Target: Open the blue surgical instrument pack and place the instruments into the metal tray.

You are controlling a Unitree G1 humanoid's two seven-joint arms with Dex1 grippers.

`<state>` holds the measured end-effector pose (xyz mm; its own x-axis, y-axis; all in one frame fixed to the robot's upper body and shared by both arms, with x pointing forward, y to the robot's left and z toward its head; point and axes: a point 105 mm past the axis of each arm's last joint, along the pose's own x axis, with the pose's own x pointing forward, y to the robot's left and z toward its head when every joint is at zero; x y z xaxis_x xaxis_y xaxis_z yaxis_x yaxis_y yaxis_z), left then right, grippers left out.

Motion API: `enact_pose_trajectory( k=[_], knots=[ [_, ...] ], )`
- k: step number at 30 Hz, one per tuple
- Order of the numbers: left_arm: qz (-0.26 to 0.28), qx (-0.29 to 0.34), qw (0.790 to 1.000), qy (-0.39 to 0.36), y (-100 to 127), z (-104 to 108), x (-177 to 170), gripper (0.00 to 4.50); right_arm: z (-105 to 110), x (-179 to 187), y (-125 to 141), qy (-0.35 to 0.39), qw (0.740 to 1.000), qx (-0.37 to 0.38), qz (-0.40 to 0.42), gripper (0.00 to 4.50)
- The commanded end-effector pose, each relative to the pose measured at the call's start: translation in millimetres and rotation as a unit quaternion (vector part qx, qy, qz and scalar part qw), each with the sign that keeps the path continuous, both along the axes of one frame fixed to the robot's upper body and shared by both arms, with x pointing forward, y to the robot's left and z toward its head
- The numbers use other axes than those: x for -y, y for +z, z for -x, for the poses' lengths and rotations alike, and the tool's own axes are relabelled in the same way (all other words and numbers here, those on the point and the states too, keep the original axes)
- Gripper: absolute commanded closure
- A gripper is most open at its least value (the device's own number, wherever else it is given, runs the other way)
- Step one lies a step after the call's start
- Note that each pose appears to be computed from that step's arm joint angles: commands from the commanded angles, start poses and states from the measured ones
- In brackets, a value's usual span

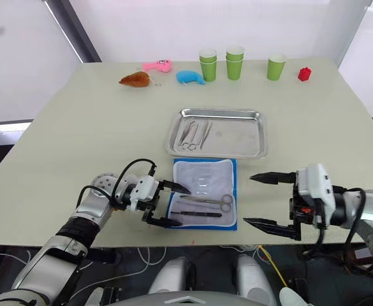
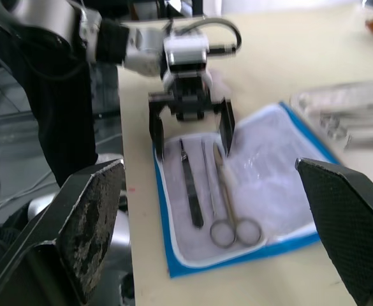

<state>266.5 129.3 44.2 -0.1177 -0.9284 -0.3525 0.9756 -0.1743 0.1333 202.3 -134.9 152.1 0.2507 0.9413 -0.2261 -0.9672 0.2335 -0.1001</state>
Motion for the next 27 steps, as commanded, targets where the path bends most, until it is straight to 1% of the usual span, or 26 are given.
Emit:
enact_pose_trajectory(
  k=[1,8,12,16,18,22,25,27],
  knots=[
    [-0.065,-0.1,0.993,-0.015,-46,27,-12,0.05,-16,-13,-5,-0.017,0.999,0.028,0.014,0.0],
    [-0.074,-0.108,0.991,-0.012,-50,27,-14,0.05,-45,-34,-33,-0.044,0.996,0.043,0.069,0.0],
    [-0.075,-0.112,0.991,-0.012,-51,27,-13,0.05,-58,-50,-41,-0.047,0.993,0.063,0.089,0.0],
    [-0.072,-0.113,0.991,-0.013,-51,29,-12,0.05,-70,-61,-46,-0.058,0.992,0.052,0.097,0.0],
    [-0.072,-0.114,0.991,-0.014,-51,29,-12,0.05,-72,-66,-47,-0.058,0.992,0.048,0.101,0.0],
    [-0.07,-0.116,0.991,-0.014,-51,30,-11,0.05,-71,-73,-66,-0.047,0.988,0.029,0.145,0.0],
    [-0.069,-0.118,0.991,-0.014,-51,30,-10,0.05,-75,-69,-76,-0.061,0.984,0.009,0.17,0.0],
    [-0.07,-0.12,0.99,-0.014,-51,30,-10,0.05,-77,-61,-85,-0.076,0.977,-0.003,0.201,0.0]
  ],
)
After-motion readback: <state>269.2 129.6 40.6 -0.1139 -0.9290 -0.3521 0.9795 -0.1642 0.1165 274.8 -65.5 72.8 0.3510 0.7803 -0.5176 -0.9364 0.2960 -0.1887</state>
